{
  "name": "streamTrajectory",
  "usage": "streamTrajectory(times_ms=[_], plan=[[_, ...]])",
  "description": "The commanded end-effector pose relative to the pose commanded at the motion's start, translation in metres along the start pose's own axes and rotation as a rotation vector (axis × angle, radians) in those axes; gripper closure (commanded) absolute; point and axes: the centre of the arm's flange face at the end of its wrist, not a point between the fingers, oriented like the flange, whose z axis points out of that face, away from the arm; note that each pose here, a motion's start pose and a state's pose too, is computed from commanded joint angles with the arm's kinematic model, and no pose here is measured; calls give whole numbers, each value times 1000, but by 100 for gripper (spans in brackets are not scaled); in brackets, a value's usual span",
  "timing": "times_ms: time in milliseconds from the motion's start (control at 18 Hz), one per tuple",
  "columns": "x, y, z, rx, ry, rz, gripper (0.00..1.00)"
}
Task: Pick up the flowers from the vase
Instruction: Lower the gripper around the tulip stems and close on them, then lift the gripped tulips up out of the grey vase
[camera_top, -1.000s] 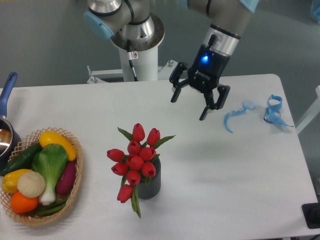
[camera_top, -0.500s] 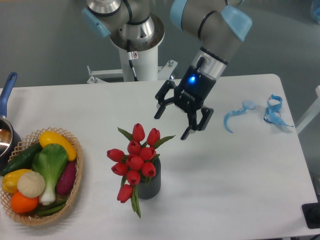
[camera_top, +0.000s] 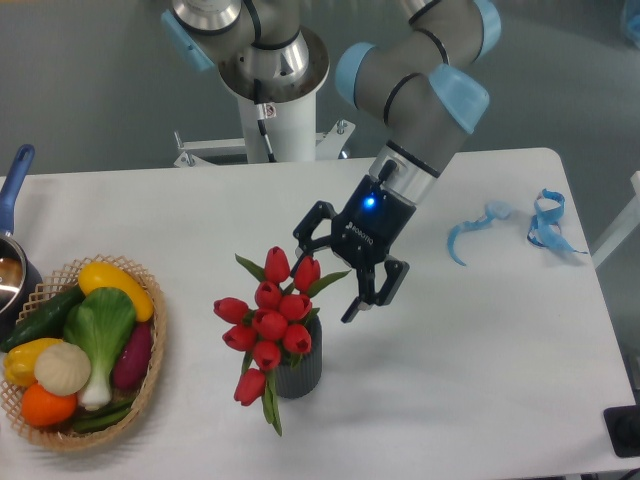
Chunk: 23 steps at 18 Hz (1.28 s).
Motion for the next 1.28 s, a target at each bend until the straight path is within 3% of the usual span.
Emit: streamTrajectory(times_ms=[444, 722, 778, 889, 1000, 1111, 1278], plan=[[0, -5, 39, 3, 49, 35, 0], [-1, -4, 45, 2, 58, 34, 0], [-1, -4, 45, 3, 57, 35, 5], [-1, -4, 45, 3, 57, 33, 33], [-1, -5, 43, 4, 54, 29, 52], [-2, -8, 41, 6, 50, 17, 62], [-4, -9, 37, 8, 43, 13, 69]])
